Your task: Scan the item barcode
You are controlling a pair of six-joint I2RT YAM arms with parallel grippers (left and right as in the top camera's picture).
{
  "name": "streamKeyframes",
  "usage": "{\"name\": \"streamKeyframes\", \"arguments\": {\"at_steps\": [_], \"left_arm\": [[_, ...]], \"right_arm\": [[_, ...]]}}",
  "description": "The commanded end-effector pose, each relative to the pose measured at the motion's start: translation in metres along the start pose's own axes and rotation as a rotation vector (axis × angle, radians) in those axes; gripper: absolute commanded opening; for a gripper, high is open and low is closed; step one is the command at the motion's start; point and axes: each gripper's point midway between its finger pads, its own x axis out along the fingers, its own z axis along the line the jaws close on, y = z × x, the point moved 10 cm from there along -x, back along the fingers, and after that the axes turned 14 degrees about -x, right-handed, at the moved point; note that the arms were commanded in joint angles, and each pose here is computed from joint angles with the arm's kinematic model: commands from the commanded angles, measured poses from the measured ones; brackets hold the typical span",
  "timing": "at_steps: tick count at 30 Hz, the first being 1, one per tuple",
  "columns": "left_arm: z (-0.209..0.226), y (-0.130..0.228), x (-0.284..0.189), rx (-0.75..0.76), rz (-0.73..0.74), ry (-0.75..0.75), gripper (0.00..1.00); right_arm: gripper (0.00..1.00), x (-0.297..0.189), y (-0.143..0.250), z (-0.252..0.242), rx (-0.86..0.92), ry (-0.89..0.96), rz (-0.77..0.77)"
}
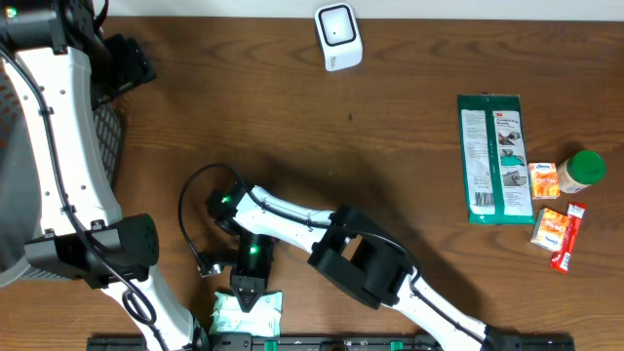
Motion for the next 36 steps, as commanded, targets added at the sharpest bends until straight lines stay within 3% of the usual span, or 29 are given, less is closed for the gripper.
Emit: {"name": "streamKeyframes", "arguments": {"at_steps": [1, 3, 5, 10, 15, 22, 27, 36], "left_arm": [[0.006, 0.004, 0.002, 0.014, 0.041, -0.045, 0.83], [0.006, 0.004, 0.002, 0.014, 0.041, -0.045, 0.82], [0.006, 0.004, 0.002, 0.014, 0.041, -0.045, 0.82], [0.006, 0.004, 0.002, 0.014, 0.041, -0.045, 0.82], [0.006, 0.004, 0.002, 0.014, 0.041, -0.045, 0.82], [0.006, 0.004, 0.002, 0.014, 0.041, -0.045, 0.82], [0.006, 0.004, 0.002, 0.014, 0.041, -0.045, 0.82], [0.006, 0.004, 0.002, 0.014, 0.041, -0.045, 0.82]], "right_arm": [[0.2, 0.01, -0.001, 0.003, -0.003, -0.026, 0.011], [0.15, 0.01, -0.001, 0.003, -0.003, -0.026, 0.012], [0.01, 0.01, -0.001, 0.003, -0.003, -0.025, 0.013], [0.01, 0.005, -0.001, 0.001, 0.003, -0.014, 0.006], [0.01, -0.032, -0.003, -0.001, 0.09, 0.053, -0.004], [0.01, -0.105, -0.017, 0.025, 0.123, 0.45, 0.033], [0.01, -0.163, -0.023, 0.07, 0.179, 0.814, -0.052], [0.01, -0.227, -0.007, 0.135, 0.202, 1.04, -0.218]]}}
